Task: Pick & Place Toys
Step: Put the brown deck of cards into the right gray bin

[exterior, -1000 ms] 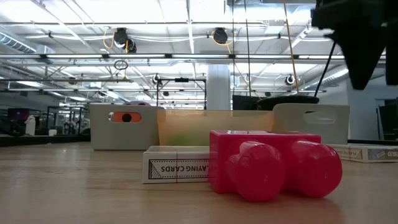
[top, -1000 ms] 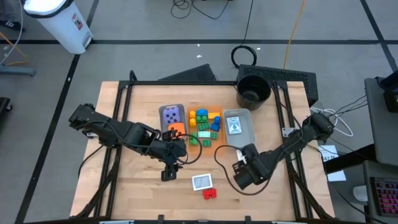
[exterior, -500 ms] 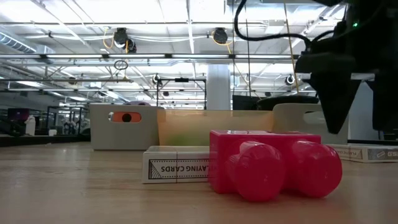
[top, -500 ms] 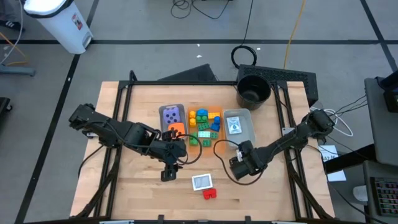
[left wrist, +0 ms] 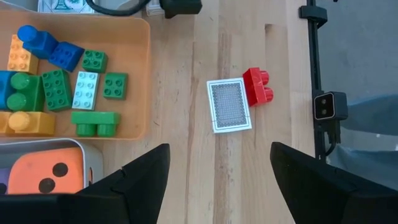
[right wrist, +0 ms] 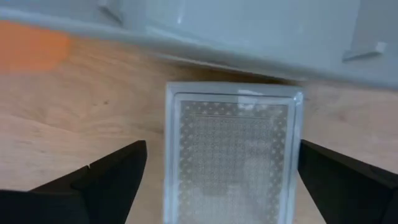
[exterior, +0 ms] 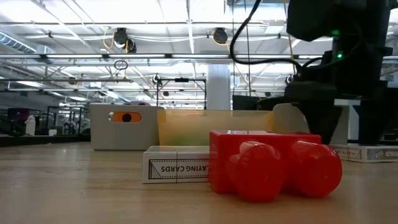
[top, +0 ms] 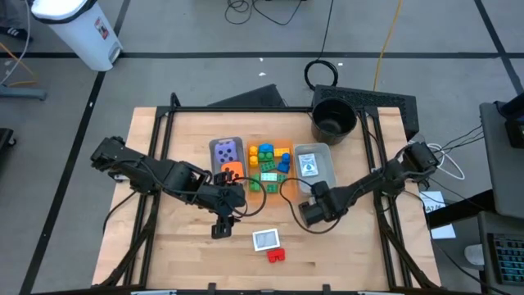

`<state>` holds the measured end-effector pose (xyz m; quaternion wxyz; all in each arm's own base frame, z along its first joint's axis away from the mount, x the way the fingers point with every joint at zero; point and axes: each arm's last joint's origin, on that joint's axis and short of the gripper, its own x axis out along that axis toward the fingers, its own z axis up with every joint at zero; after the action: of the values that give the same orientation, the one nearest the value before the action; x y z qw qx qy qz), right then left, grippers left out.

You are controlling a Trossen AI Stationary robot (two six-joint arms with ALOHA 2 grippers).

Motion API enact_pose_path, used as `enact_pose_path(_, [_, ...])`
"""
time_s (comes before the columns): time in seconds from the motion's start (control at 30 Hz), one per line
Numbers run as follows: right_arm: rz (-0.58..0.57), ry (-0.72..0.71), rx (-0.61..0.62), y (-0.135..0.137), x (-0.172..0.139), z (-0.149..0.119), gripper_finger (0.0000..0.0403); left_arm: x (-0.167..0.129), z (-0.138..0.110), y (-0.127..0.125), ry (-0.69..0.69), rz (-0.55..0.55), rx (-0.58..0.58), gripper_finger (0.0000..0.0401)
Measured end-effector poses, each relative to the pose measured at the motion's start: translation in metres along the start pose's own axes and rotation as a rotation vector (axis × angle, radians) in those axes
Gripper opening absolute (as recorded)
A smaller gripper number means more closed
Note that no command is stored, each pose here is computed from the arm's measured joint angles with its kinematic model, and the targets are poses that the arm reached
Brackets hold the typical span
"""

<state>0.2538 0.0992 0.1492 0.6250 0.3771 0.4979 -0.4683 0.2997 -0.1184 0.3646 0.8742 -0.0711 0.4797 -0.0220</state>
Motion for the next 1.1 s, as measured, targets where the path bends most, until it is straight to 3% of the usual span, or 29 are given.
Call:
enact_pose_path(0.37, [-0.02, 0.015, -0.027, -0.004, 0.007, 0.005, 0.0387, 0.0, 0.001, 0.002, 0.0, 0.002, -0.006, 0.0285])
enact_pose_path(0.7, [-0.018, 0.058, -0.066, -0.003, 0.007, 0.008, 0.0305, 0.001, 0.004, 0.01, -0.004, 0.016, -0.026, 0.0285])
enact_pose_path(0.83, [-0.007, 0.071, -0.081, -0.006, 0.002, 0.007, 0.0301, 0.001, 0.004, 0.009, 0.0, 0.008, -0.027, 0.0285])
enact_pose_path(1.1, [0.145, 0.048, -0.045, -0.015, -0.034, 0.017, 0.0313, 0.001, 0.004, 0.009, 0.0, 0.005, -0.022, 0.0285])
